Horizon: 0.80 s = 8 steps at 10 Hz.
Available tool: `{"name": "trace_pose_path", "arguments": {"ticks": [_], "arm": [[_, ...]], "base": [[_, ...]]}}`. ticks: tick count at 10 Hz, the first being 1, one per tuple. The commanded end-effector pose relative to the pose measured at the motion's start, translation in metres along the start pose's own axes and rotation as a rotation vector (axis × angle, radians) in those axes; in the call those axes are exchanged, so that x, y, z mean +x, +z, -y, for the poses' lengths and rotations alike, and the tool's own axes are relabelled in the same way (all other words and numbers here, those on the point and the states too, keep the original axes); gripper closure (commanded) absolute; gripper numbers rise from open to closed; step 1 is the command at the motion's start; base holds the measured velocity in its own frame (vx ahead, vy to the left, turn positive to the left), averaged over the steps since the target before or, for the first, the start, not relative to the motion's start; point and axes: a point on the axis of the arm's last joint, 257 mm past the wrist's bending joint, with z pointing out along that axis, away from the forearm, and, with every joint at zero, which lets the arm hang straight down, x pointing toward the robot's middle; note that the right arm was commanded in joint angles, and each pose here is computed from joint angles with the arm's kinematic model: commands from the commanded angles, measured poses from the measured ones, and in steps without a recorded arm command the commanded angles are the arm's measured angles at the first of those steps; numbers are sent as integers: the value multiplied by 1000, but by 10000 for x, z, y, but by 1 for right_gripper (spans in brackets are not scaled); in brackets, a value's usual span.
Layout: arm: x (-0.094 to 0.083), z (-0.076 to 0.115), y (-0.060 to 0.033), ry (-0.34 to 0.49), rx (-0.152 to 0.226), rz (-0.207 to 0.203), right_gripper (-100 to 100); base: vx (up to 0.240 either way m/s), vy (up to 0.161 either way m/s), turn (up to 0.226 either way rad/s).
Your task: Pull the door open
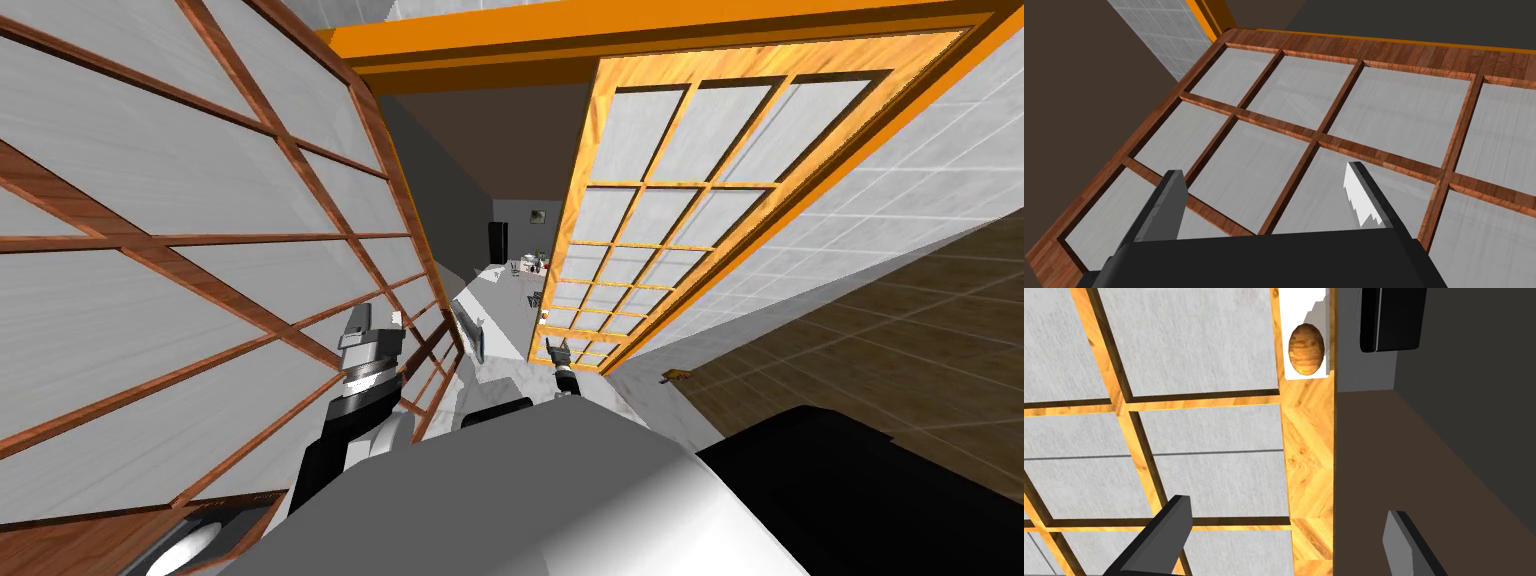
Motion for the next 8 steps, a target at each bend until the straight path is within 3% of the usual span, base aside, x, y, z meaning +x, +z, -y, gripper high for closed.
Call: {"name": "trace_pose_path", "arguments": {"ticks": [1,6,7,8], "arm": [[94,30,-31,-34,12,-21,-100],[295,73,-115,-97,35,-65,-100],[269,68,-99,-87,32,-60,-100],[273,272,-121,-92,52,-61,-100]], "base": [[150,-44,48],[117,-22,38],[59,-16,11],[158,6,178]]}}
